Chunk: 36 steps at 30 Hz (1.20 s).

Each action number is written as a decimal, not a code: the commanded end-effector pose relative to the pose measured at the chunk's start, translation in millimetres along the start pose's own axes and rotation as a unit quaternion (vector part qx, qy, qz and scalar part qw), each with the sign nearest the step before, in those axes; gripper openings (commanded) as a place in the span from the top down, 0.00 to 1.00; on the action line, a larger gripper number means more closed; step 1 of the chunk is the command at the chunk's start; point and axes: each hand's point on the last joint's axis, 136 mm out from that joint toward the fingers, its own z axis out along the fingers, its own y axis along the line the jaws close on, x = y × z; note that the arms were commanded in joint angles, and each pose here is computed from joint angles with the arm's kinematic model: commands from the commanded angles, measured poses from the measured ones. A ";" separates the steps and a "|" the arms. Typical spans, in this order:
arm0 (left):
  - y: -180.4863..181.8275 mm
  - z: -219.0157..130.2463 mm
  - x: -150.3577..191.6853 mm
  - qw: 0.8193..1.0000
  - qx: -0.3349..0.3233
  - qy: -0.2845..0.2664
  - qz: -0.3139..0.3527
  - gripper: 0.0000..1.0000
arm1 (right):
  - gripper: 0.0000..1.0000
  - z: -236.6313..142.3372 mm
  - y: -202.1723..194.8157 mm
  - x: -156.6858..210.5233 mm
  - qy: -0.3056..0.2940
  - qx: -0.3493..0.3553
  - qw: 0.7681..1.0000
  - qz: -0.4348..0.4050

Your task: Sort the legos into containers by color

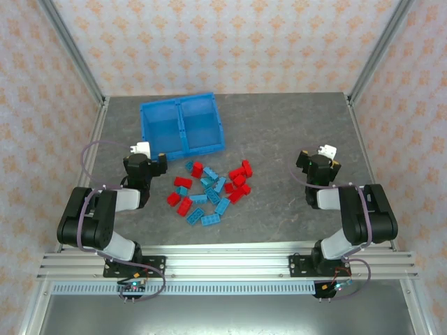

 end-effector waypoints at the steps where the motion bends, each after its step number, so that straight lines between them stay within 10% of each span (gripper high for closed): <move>1: -3.4 -0.2 -15.2 1.000 0.006 -0.024 0.004 0.00 | 0.01 0.5 2.9 -10.9 -0.014 -0.006 1.000 0.000; 18: -3.0 -0.1 -15.4 1.000 0.005 -0.025 0.002 0.00 | 0.01 -2.1 -1.0 -17.4 -0.022 0.006 1.000 0.005; 23: -9.4 -1.8 -19.5 1.000 0.020 -0.020 0.013 0.02 | 0.01 -61.2 -34.4 -57.6 0.017 0.090 0.990 0.104; 29: -2.8 -25.4 -32.7 0.999 -0.015 -0.048 0.016 0.06 | 0.01 -148.6 -13.9 -21.8 0.196 -0.013 0.954 0.225; 36: -17.3 -89.2 -57.9 1.000 -0.016 -0.022 0.007 0.00 | 0.01 -227.8 36.3 12.5 0.344 -0.165 0.910 0.163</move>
